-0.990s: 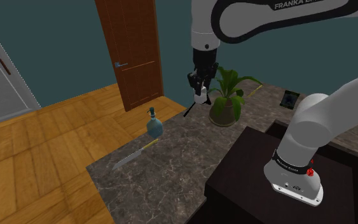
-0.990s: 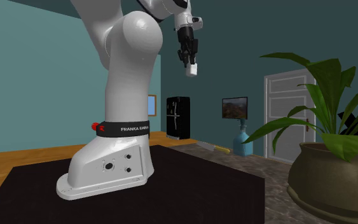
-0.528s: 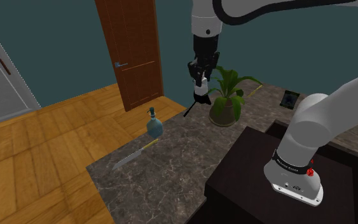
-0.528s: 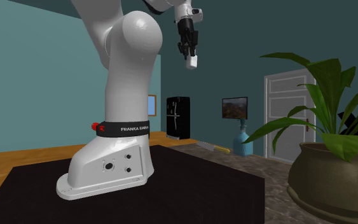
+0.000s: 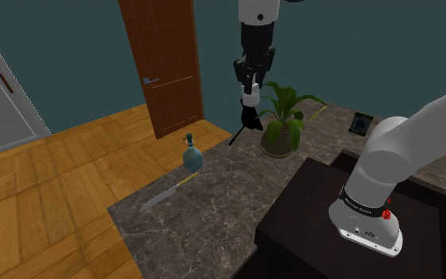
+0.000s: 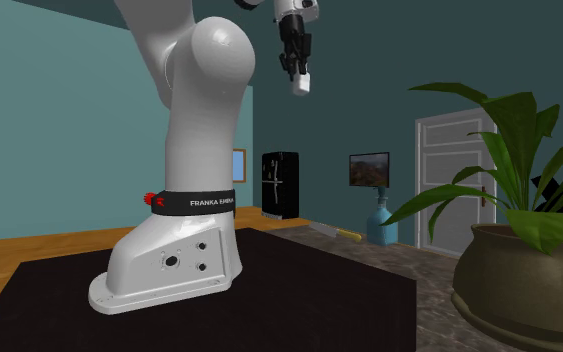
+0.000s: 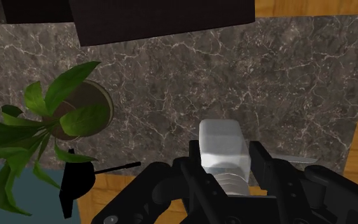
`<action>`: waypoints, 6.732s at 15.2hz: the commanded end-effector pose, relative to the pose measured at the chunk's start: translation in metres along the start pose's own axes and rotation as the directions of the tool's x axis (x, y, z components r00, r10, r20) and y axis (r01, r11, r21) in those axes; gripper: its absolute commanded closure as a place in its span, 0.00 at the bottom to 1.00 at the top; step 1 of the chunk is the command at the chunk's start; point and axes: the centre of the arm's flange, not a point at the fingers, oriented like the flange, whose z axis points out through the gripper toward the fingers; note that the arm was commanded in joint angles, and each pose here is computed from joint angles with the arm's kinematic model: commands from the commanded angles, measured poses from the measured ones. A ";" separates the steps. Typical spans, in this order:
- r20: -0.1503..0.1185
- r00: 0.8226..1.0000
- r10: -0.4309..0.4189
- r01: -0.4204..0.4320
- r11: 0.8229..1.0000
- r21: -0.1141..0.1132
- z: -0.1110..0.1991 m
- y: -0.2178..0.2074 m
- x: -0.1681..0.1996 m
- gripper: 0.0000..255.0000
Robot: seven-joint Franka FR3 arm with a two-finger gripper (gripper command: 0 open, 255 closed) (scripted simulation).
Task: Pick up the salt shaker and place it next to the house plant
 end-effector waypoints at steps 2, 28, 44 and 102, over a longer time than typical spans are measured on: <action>0.000 1.000 0.000 0.000 1.000 0.000 -0.009 0.015 -0.002 1.00; 0.000 1.000 0.000 0.000 1.000 0.000 0.021 0.349 -0.076 1.00; 0.000 1.000 0.000 0.000 1.000 0.000 0.054 0.491 -0.109 1.00; 0.000 1.000 0.000 0.000 1.000 0.000 0.358 0.458 -0.137 1.00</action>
